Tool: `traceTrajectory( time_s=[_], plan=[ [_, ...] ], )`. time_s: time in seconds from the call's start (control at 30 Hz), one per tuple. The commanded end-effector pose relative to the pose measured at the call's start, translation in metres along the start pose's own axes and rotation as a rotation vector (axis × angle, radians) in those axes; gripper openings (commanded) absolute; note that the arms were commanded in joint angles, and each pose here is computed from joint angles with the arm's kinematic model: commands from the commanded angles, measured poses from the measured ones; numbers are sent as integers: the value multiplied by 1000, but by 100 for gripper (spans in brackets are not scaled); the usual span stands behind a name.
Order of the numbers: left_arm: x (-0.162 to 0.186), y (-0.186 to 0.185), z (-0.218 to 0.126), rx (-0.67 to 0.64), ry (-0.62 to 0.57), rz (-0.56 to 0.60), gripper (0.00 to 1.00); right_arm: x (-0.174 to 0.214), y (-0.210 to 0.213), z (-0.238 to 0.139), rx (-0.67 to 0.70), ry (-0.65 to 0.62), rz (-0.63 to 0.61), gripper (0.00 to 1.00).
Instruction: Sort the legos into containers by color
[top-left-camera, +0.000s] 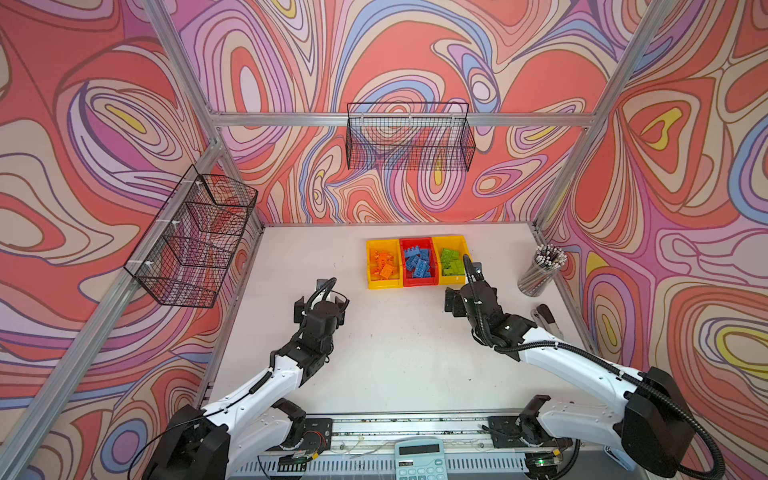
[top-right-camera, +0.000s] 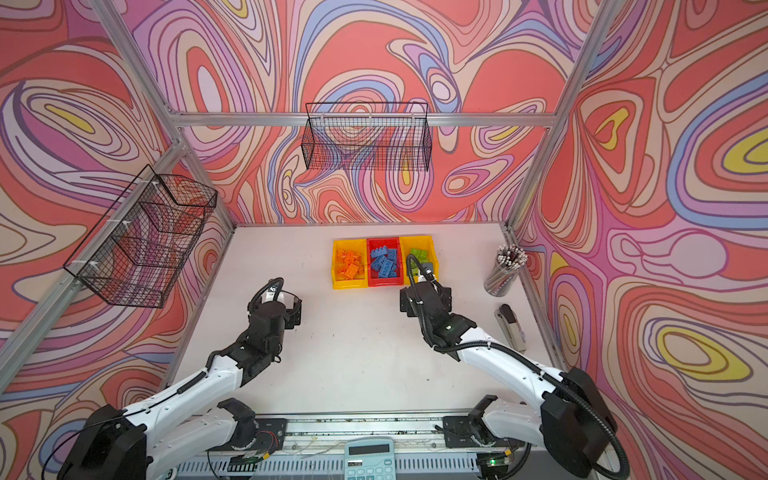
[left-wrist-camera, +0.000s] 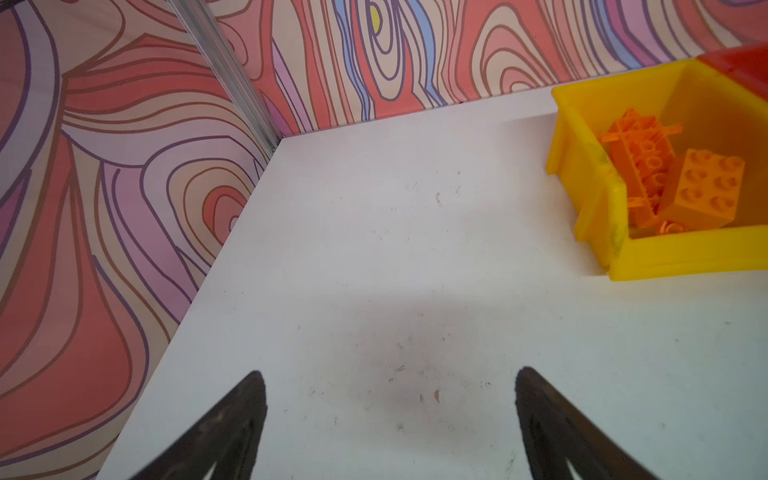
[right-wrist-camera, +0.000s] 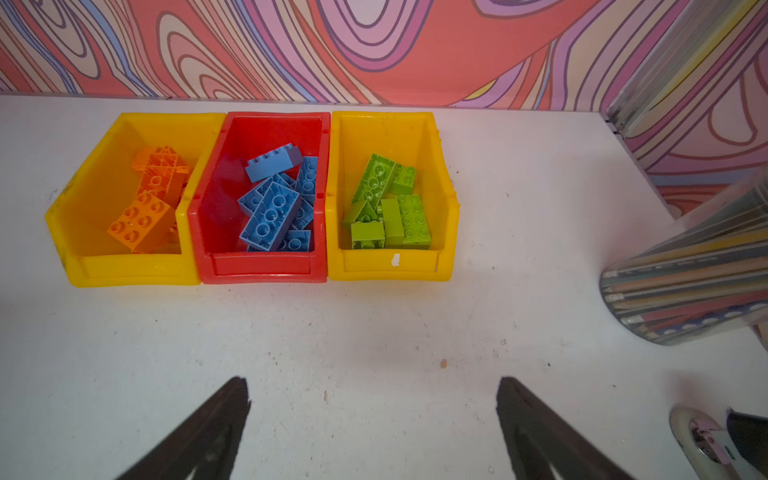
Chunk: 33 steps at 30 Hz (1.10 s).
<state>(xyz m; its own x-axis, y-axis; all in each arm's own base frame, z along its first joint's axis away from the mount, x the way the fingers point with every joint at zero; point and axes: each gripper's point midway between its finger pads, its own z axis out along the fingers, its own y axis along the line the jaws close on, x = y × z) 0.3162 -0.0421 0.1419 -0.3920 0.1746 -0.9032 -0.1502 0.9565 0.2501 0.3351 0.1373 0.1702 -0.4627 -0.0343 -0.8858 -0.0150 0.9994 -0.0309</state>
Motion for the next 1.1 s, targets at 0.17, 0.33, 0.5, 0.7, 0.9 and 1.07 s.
traceTrajectory(
  time_s=[0.17,0.33,0.5,0.7,0.9,1.07],
  plan=[
    [-23,29,24,-118,-142,-34,94,-18,-32,23,151,-172,-74,98],
    [-11,38,43,-106,-119,-86,94,-26,-63,37,176,-256,-27,98],
    [0,43,57,-110,-116,-123,94,-26,-111,49,257,-302,29,98],
    [5,43,69,-103,-139,-127,94,-11,-132,73,232,-312,42,98],
    [15,40,79,-38,-100,-157,94,20,-142,90,168,-309,87,98],
    [23,36,90,8,-78,-172,94,23,-138,94,122,-326,77,98]
  ],
)
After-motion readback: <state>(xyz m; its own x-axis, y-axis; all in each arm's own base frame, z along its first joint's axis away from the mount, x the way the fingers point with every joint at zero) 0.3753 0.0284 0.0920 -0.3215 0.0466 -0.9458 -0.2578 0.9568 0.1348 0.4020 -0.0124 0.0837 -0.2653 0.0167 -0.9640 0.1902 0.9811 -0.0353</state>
